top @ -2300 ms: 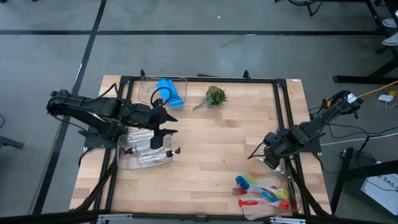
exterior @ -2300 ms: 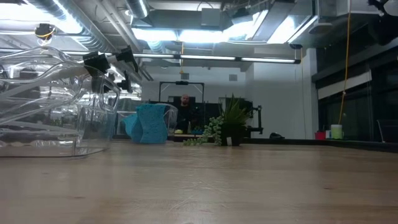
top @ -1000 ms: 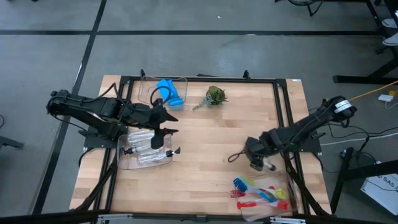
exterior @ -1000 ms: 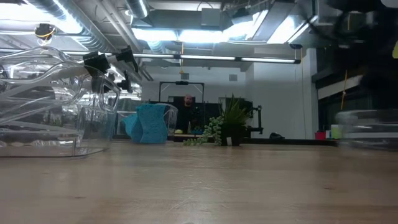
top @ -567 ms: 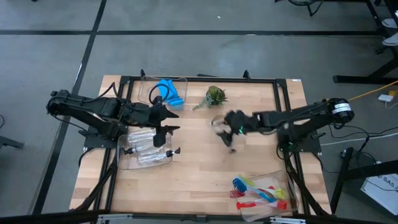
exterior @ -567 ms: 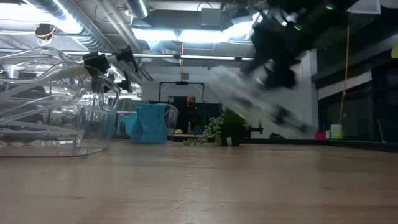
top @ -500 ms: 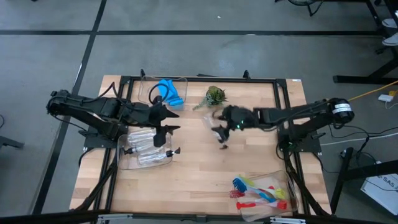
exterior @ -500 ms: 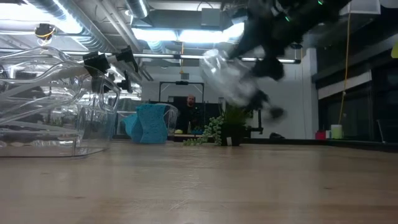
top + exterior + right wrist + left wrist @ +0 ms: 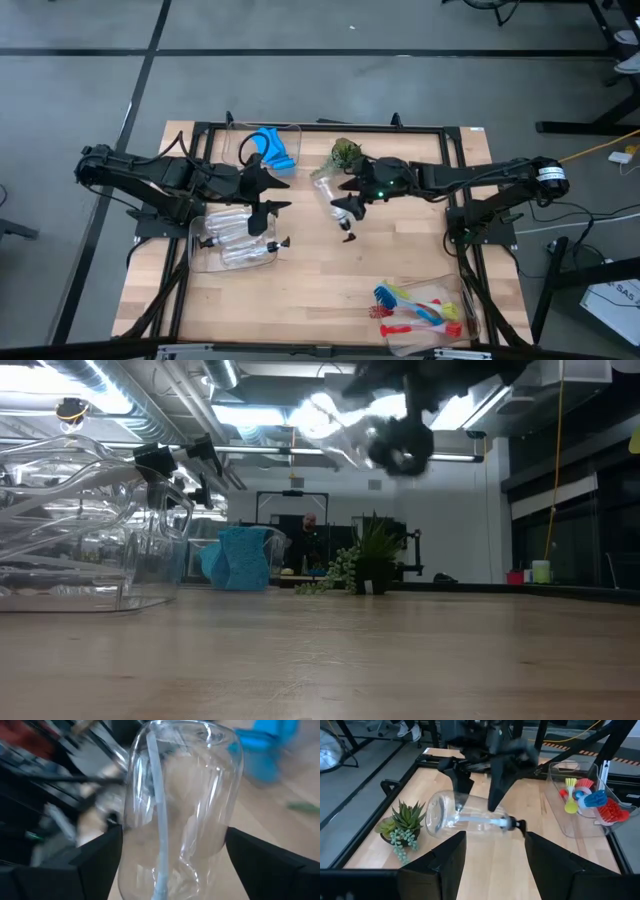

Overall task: Pick & Place Kitchen Sink Supplies
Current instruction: Put the transparent soap dispenser into the middle transparent bin, then return to Home Position

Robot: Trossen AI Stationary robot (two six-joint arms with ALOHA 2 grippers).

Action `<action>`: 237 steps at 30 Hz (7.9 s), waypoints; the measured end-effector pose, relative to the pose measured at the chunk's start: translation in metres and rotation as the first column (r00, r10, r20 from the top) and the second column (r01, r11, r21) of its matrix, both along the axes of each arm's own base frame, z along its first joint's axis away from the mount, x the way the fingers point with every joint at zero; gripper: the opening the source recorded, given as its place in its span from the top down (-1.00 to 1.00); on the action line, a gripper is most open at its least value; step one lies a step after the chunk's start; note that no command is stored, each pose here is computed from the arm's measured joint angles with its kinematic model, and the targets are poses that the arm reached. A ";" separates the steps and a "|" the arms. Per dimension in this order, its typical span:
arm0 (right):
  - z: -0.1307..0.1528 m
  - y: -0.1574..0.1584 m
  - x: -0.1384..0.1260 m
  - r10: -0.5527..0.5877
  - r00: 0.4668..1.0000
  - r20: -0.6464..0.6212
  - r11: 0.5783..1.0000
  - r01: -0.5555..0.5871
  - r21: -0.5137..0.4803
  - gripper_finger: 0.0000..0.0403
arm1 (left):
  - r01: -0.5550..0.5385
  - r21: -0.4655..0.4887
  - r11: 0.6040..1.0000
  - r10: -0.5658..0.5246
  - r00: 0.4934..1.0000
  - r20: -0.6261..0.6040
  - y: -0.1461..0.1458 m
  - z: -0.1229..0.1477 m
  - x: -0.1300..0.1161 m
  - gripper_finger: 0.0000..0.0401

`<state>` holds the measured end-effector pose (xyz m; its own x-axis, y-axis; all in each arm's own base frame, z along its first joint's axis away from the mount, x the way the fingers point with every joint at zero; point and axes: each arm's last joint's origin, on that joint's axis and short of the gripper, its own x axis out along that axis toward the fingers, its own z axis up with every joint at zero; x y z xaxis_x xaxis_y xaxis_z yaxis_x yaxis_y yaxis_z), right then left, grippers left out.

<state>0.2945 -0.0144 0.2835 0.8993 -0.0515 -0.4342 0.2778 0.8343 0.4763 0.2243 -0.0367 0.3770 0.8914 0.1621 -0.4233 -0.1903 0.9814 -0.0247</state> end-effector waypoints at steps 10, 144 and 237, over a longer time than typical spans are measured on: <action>0.030 0.019 0.009 0.026 0.948 0.318 0.998 -0.043 0.045 -0.69 | -0.025 -0.199 0.980 0.034 0.999 0.042 0.005 0.006 -0.008 0.01; 0.031 0.034 -0.018 -0.083 0.984 0.156 0.993 0.067 0.101 -0.69 | -0.004 -0.546 0.838 -0.267 0.870 -0.415 0.015 -0.098 -0.109 -0.41; -0.090 0.032 -0.193 0.317 0.729 0.606 0.913 -0.062 -0.404 0.74 | 0.236 -0.039 0.971 -0.117 0.610 0.784 0.028 -0.169 -0.136 0.99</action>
